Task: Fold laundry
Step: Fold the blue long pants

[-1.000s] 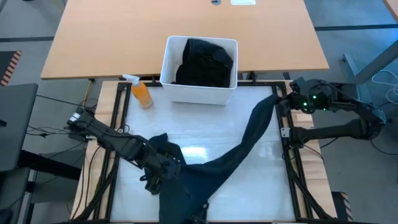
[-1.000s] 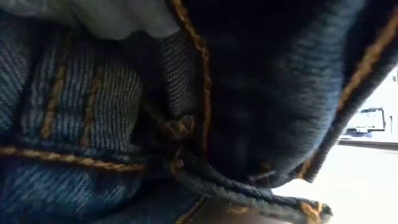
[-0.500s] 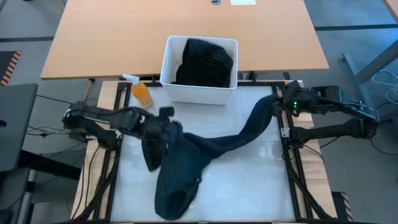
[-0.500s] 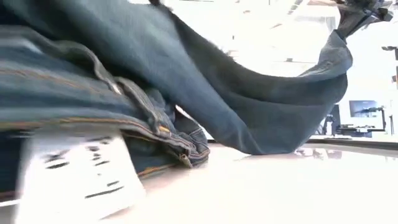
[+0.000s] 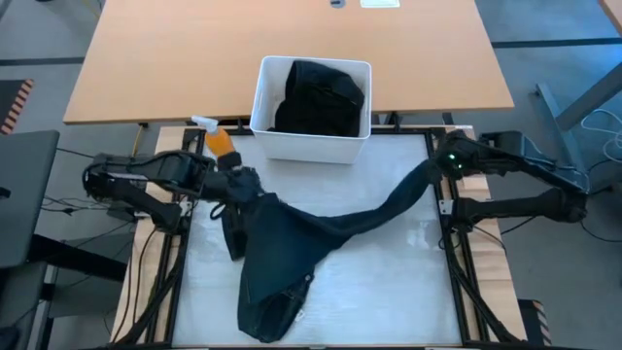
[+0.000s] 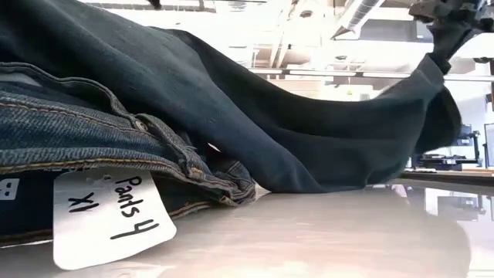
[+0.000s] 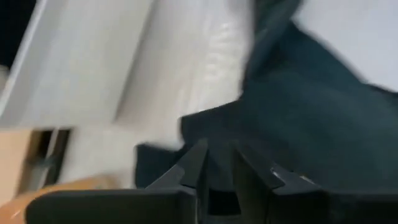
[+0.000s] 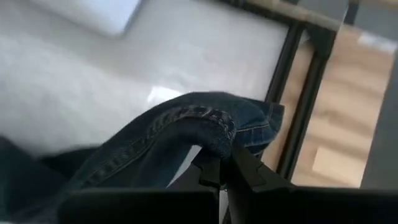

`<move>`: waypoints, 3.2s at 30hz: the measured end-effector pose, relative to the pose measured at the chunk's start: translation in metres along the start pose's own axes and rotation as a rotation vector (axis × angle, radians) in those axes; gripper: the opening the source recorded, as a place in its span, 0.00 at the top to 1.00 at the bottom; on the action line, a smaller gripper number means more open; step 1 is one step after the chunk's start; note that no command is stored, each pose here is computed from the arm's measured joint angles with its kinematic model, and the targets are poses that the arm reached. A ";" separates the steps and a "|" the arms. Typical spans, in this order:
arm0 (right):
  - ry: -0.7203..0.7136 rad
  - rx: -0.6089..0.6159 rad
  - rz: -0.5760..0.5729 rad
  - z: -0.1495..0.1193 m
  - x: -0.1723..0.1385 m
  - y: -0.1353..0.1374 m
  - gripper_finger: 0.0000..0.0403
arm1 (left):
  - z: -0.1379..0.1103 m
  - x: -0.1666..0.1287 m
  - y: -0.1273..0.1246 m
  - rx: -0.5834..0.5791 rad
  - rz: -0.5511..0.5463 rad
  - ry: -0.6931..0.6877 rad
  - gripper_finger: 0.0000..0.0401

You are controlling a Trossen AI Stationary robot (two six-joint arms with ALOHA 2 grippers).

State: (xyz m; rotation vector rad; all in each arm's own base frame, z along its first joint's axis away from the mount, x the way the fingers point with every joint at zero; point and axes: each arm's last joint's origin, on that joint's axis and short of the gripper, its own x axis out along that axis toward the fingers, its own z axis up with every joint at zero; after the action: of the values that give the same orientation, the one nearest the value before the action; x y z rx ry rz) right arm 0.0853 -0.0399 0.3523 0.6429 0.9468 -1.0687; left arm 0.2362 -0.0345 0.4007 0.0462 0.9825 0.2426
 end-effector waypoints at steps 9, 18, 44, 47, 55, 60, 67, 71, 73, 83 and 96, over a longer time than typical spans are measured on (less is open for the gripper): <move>0.082 0.063 -0.160 0.015 0.031 0.009 0.94 | 0.016 0.027 -0.087 0.350 -0.130 -0.130 0.99; 0.115 0.192 -0.397 0.068 0.095 0.004 0.93 | 0.008 0.130 -0.110 0.396 0.141 0.229 1.00; -0.022 0.015 -0.563 0.078 0.080 -0.001 0.63 | -0.095 0.202 -0.116 0.240 -0.020 0.409 1.00; -0.087 0.035 -0.570 0.078 0.067 -0.004 0.62 | -0.095 0.201 -0.118 0.237 -0.075 0.432 1.00; 0.028 -0.117 -0.176 0.077 0.066 0.007 0.62 | -0.099 0.198 -0.126 0.251 -0.202 0.478 1.00; 0.114 -0.405 0.022 0.055 0.082 0.035 0.64 | -0.101 0.195 -0.131 0.260 -0.225 0.484 1.00; 0.151 -0.723 0.060 0.013 0.124 0.061 0.65 | -0.101 0.195 -0.132 0.261 -0.224 0.483 1.00; 0.138 -0.627 -0.026 0.004 0.154 0.066 0.65 | -0.101 0.196 -0.132 0.250 -0.225 0.477 1.00; 0.129 -0.566 -0.045 0.003 0.169 0.069 0.66 | -0.101 0.196 -0.132 0.242 -0.228 0.477 1.00; 0.271 -0.524 -0.131 -0.002 0.227 0.081 0.83 | -0.098 0.184 -0.148 0.223 -0.279 0.485 1.00; 0.548 -0.503 -0.484 -0.028 0.225 0.061 0.94 | -0.098 0.137 -0.138 0.244 0.008 0.326 1.00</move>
State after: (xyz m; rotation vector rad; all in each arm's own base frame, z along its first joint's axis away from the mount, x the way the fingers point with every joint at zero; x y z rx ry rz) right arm 0.1721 -0.0919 0.1403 0.2844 1.8455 -1.0222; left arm 0.2533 -0.1449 0.2136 0.2397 1.3337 0.1382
